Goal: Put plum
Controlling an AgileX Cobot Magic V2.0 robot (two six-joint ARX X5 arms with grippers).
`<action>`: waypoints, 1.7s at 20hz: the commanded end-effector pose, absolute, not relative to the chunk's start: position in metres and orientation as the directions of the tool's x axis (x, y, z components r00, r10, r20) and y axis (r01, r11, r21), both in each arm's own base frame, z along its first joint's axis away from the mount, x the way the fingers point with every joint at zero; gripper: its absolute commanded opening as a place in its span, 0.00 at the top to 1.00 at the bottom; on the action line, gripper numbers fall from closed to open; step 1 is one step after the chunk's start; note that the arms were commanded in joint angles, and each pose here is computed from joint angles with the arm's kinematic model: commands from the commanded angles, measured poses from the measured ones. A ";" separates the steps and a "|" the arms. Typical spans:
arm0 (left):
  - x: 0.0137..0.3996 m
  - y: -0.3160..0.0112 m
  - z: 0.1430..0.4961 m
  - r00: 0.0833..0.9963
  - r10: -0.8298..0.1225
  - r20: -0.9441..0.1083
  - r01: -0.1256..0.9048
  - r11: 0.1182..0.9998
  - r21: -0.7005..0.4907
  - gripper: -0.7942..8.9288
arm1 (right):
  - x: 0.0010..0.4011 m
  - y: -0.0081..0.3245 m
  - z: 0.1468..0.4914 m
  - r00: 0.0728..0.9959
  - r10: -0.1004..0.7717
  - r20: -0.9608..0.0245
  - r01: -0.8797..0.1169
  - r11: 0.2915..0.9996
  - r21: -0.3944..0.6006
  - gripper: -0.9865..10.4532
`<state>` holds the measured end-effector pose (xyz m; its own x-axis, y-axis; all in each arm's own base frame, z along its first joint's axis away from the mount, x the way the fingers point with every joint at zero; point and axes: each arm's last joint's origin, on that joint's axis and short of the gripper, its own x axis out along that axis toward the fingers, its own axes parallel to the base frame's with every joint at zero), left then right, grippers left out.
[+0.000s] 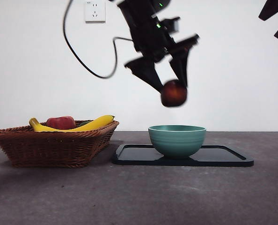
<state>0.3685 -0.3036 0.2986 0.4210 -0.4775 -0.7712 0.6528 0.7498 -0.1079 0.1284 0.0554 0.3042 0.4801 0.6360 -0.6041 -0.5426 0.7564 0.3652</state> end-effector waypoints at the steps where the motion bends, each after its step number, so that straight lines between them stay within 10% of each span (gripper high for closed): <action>1: 0.358 -0.284 0.352 0.504 -0.526 -0.685 0.650 0.753 -0.099 0.64 | 0.127 0.056 0.309 0.495 0.643 -0.584 -0.558 0.751 0.353 0.73; 9: 0.295 -0.178 0.471 0.678 -0.518 -0.522 0.546 0.830 -0.114 0.64 | 0.119 0.053 0.313 0.516 0.650 -0.559 -0.570 0.747 0.342 0.73; 16: 0.238 -0.116 0.497 0.733 -0.422 -0.533 0.448 0.890 -0.089 0.64 | 0.119 0.053 0.314 0.518 0.651 -0.555 -0.573 0.746 0.340 0.73; 34: 0.262 -0.110 0.277 0.741 -0.313 -0.594 0.372 0.928 -0.025 0.64 | 0.119 0.053 0.314 0.522 0.652 -0.550 -0.570 0.746 0.344 0.73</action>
<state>0.2574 -0.1073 0.2755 0.7295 -0.3065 -0.6114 0.3542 0.9341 -0.0457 0.1182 0.0521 0.3110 0.5148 0.6468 -0.5627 -0.5634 0.7500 0.3467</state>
